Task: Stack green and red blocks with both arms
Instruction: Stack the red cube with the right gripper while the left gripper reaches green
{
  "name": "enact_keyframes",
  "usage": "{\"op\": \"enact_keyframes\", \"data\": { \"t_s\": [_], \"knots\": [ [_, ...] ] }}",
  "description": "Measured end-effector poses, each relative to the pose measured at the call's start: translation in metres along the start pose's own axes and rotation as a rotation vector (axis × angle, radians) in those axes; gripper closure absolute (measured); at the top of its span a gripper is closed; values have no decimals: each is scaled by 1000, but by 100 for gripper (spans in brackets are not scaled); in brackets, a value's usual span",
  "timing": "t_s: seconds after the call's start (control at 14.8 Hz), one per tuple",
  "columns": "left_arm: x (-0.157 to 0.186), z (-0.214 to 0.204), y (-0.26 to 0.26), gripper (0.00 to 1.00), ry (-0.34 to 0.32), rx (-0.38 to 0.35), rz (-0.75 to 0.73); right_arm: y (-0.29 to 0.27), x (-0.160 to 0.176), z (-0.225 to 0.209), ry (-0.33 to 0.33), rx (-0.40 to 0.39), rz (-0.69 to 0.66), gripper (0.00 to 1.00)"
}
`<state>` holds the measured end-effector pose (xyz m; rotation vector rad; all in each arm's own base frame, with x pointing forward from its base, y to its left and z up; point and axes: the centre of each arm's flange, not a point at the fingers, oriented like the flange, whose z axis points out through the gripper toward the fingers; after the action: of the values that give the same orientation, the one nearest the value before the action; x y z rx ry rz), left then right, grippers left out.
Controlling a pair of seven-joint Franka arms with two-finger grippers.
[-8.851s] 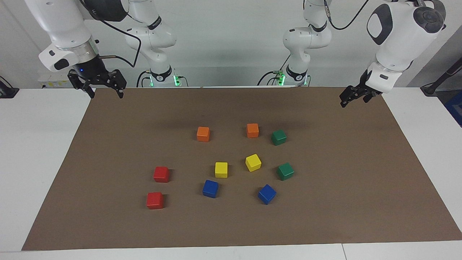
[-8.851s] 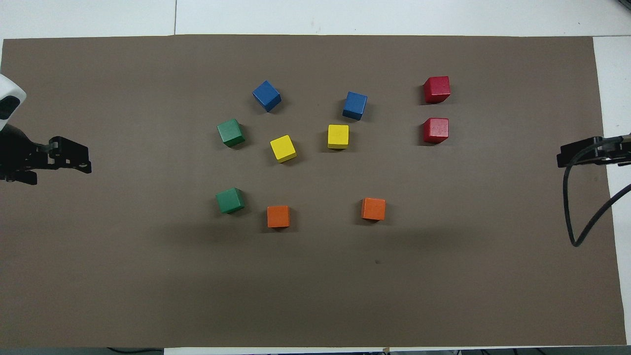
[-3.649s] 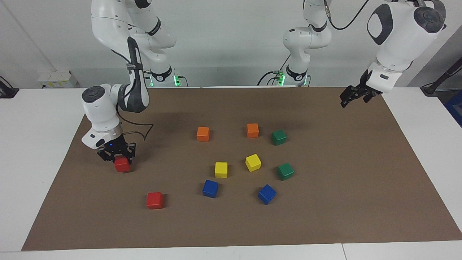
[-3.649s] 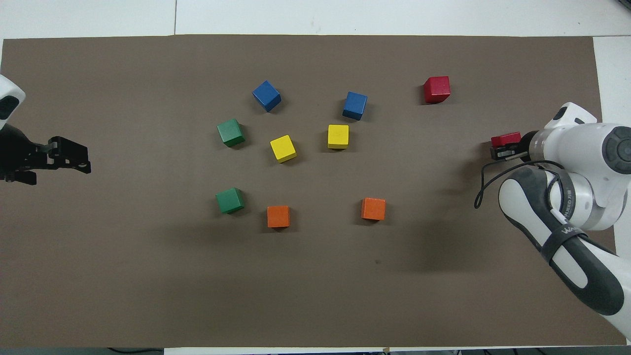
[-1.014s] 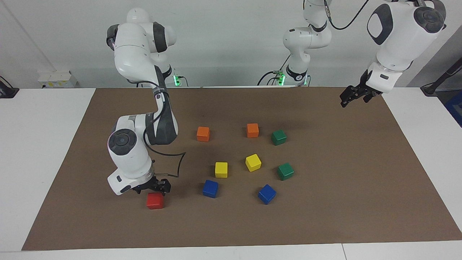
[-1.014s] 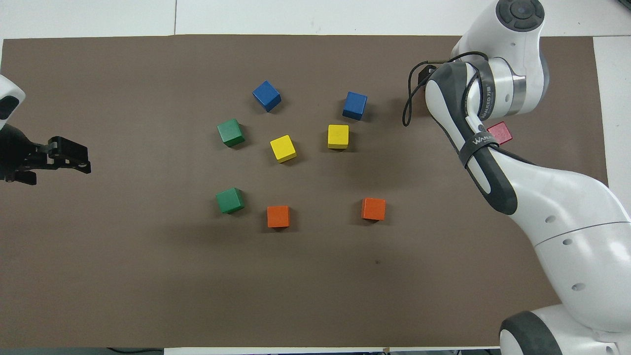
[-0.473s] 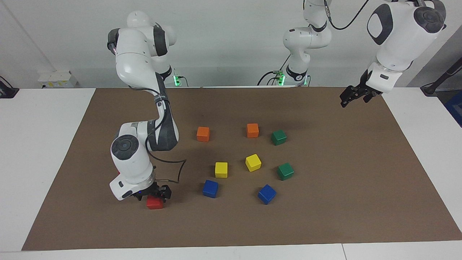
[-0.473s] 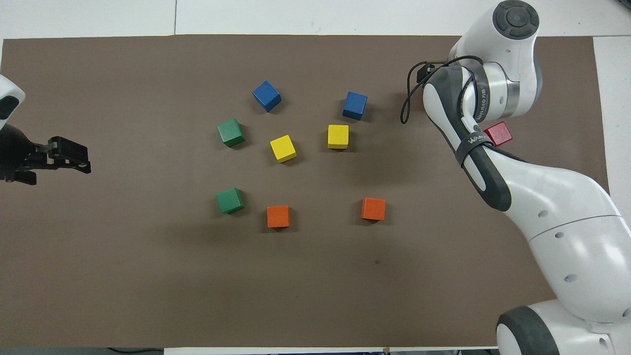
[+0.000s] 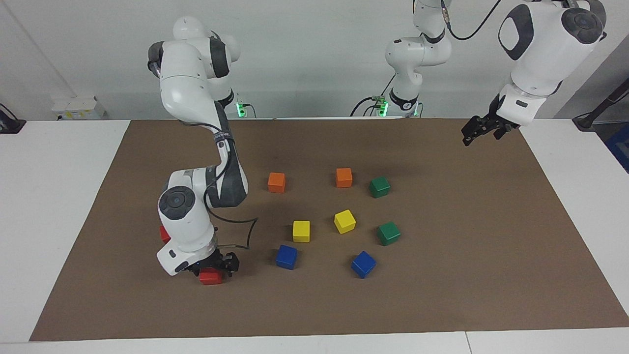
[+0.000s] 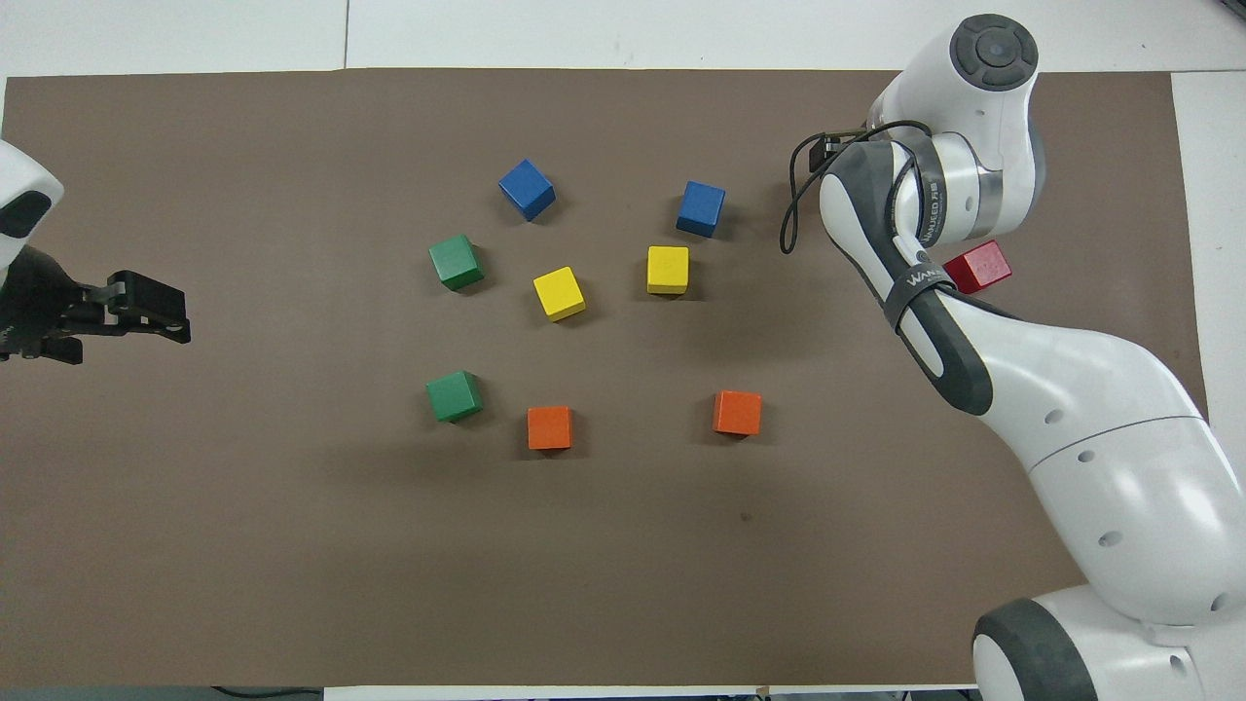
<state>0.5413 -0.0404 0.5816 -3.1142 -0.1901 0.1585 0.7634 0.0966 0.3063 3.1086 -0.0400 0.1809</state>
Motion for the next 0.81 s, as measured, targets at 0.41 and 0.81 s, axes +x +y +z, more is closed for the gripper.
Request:
{"op": "enact_keyframes", "data": {
  "t_s": [0.41, 0.81],
  "knots": [
    [-27, 47, 133, 0, 65, -8, 14, 0, -2, 4, 20, 3, -12, 45],
    [-25, 174, 166, 0, 92, -25, 12, 25, -6, -25, -49, -15, -83, 45]
  ]
}}
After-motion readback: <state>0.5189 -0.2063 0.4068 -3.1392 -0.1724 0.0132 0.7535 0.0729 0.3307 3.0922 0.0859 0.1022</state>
